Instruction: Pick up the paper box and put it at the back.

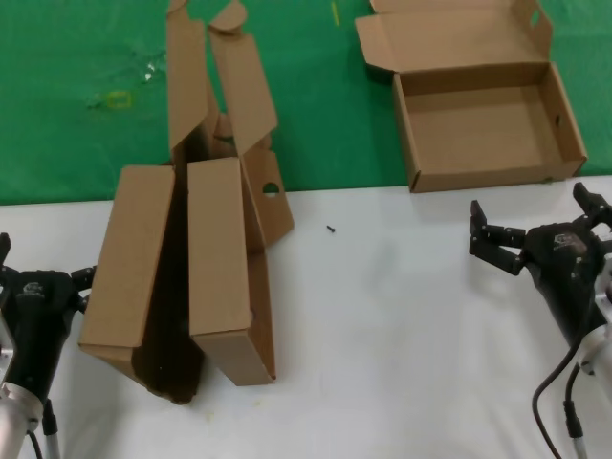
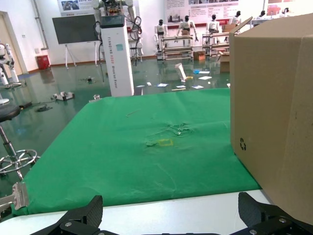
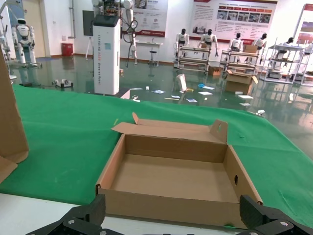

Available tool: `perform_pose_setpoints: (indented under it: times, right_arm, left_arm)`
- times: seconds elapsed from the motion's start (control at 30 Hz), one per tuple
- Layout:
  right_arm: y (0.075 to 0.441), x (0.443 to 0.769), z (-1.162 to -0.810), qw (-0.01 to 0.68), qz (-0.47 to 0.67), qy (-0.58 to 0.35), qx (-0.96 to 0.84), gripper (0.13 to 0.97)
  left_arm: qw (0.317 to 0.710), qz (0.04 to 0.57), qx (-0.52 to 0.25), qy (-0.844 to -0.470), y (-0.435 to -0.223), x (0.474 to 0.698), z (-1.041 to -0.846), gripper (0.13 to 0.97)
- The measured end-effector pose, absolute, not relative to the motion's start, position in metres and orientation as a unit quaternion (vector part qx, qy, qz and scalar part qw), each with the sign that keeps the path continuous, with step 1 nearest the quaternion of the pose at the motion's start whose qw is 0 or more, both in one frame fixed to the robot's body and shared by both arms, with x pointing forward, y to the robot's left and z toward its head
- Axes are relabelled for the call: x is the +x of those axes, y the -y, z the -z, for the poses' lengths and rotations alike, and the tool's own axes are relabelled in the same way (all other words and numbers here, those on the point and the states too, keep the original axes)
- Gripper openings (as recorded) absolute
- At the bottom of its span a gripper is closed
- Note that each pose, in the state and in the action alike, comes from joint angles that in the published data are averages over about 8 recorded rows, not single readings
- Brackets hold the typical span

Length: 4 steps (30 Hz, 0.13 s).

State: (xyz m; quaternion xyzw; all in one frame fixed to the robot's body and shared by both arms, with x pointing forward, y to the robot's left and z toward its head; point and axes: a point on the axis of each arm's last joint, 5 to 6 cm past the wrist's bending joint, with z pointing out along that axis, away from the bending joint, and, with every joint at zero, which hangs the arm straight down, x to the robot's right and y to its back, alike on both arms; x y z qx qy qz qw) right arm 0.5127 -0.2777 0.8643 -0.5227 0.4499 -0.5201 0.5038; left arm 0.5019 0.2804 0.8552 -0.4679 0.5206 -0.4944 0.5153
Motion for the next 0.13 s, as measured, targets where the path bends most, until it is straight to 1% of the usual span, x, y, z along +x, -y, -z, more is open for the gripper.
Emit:
perform_pose_setpoints:
  times: [0.13]
  right_arm:
    - [0.2777,0.5127,-0.8643,0.504,0.520,-0.450,-0.523,0.966]
  left_arm:
    - [0.515,0.494,-0.468,-0.521,-0.2804,0.5019,-0.8552,0.966]
